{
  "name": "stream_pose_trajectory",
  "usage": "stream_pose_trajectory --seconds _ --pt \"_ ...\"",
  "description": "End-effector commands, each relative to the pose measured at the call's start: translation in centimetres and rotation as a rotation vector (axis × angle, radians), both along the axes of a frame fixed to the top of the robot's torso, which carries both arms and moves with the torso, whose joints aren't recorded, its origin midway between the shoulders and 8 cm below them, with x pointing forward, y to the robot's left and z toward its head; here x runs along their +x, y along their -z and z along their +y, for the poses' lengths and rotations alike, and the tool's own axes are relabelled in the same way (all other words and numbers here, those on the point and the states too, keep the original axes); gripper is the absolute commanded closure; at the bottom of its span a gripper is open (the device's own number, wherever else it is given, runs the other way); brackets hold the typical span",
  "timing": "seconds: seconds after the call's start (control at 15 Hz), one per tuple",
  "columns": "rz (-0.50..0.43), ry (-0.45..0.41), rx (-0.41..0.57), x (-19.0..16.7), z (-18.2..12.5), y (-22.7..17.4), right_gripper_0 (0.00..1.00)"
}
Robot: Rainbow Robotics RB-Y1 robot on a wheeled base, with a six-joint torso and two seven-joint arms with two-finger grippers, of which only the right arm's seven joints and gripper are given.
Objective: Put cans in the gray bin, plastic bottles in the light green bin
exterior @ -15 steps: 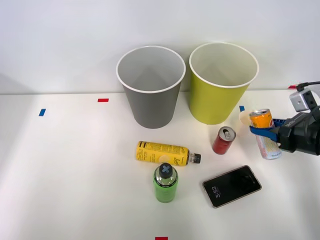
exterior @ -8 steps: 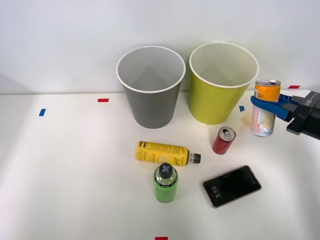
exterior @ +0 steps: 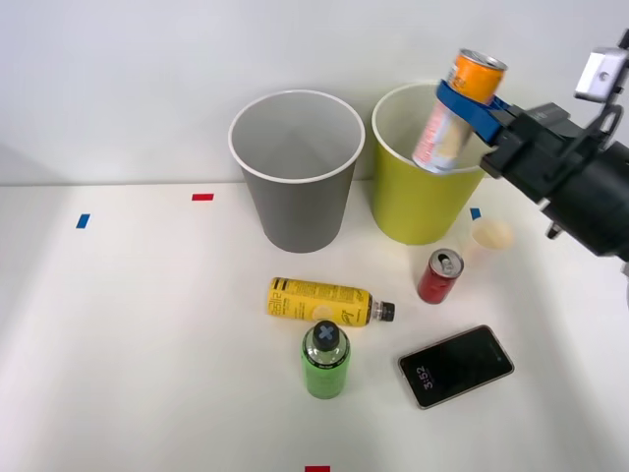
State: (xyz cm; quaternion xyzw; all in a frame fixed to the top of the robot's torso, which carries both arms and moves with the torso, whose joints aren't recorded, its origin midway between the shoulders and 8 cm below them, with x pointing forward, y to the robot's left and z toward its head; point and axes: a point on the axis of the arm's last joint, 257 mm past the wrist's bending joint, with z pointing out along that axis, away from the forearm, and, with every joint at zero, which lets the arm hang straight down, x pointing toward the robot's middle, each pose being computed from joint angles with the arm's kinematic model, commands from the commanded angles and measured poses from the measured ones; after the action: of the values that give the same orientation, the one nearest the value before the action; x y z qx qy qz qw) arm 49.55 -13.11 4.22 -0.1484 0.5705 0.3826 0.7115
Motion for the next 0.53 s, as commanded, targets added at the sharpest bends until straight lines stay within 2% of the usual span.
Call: stream_pose_trajectory --seconds 0.07,0.27,0.4,0.53 --pt "-0.026 -0.023 0.063 1.4 4.4 -2.3 0.99" --pt "-0.028 -0.039 0.049 3.7 7.5 -2.8 1.00" --pt "-0.068 -0.012 -0.029 5.6 9.2 -3.2 0.99" --pt "-0.064 -0.030 -0.071 6.6 11.5 -2.7 0.99"
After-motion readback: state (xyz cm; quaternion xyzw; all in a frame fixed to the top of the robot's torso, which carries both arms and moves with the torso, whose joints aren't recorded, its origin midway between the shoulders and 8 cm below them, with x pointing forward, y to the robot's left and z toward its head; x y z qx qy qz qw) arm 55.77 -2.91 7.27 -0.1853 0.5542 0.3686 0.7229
